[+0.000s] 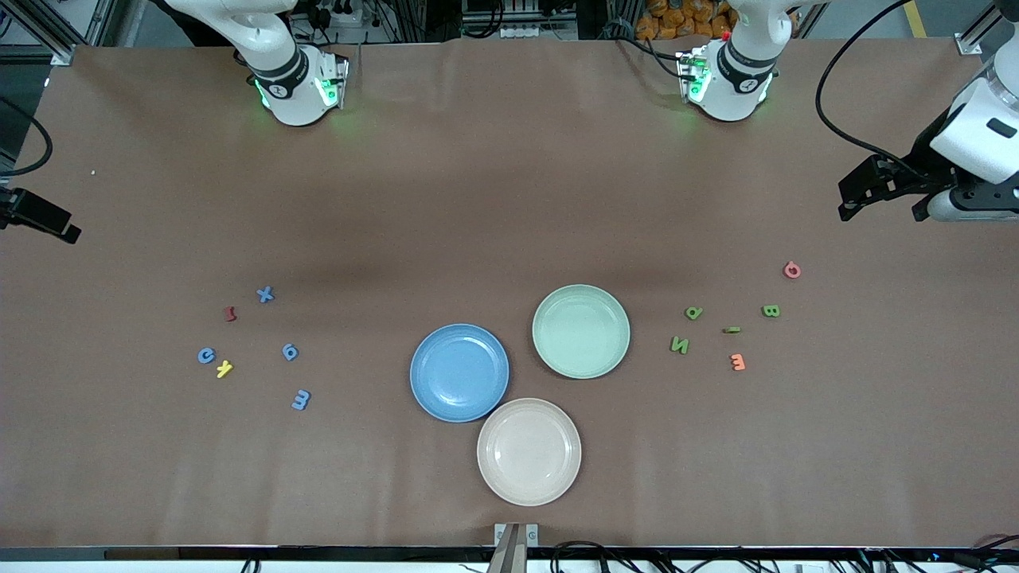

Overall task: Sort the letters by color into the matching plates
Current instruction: 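Move the right gripper toward blue letters while the left gripper nears green letters, then grasp the blue x with the right gripper while the left gripper grasps green letter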

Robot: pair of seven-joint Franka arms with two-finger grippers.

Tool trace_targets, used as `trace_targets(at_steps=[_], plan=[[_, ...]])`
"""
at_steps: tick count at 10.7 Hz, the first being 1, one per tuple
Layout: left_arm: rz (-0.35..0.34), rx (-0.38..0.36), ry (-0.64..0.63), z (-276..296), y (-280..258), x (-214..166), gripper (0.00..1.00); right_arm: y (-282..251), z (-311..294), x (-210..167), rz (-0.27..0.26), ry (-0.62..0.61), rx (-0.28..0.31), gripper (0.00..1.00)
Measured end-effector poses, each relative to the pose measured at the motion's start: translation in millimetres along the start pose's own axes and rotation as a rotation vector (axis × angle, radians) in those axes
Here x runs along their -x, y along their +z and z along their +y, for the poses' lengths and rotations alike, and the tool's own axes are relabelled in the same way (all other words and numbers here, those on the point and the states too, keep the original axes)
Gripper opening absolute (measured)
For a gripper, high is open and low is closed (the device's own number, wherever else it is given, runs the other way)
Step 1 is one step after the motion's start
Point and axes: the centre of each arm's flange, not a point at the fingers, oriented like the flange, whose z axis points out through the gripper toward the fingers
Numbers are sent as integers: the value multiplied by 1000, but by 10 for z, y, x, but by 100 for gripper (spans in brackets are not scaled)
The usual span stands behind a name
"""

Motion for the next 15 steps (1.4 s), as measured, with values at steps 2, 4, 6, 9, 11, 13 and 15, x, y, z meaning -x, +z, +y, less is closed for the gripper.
trace_targets(at_steps=[2, 4, 6, 9, 11, 13, 15], plan=[[-8, 0, 0, -1, 36, -5, 100, 1, -41, 5, -1, -9, 0, 100], [-29, 2, 6, 26, 208, -43, 100, 9, -52, 4, -2, -10, 0, 100], [-23, 8, 12, 64, 528, -107, 100, 14, -52, 3, -3, -11, 0, 100], [-7, 16, 25, 137, 1222, -111, 100, 181, -66, -52, -7, -12, 2, 100], [-54, 22, 26, 138, 1666, -114, 100, 536, -90, -155, 5, -13, 1, 100], [-93, 40, -1, 125, 2026, -183, 100, 927, -117, -217, 10, -14, -2, 100], [-114, 52, -14, 89, 2353, -252, 100, 1277, -168, -217, 13, -1, -47, 100]])
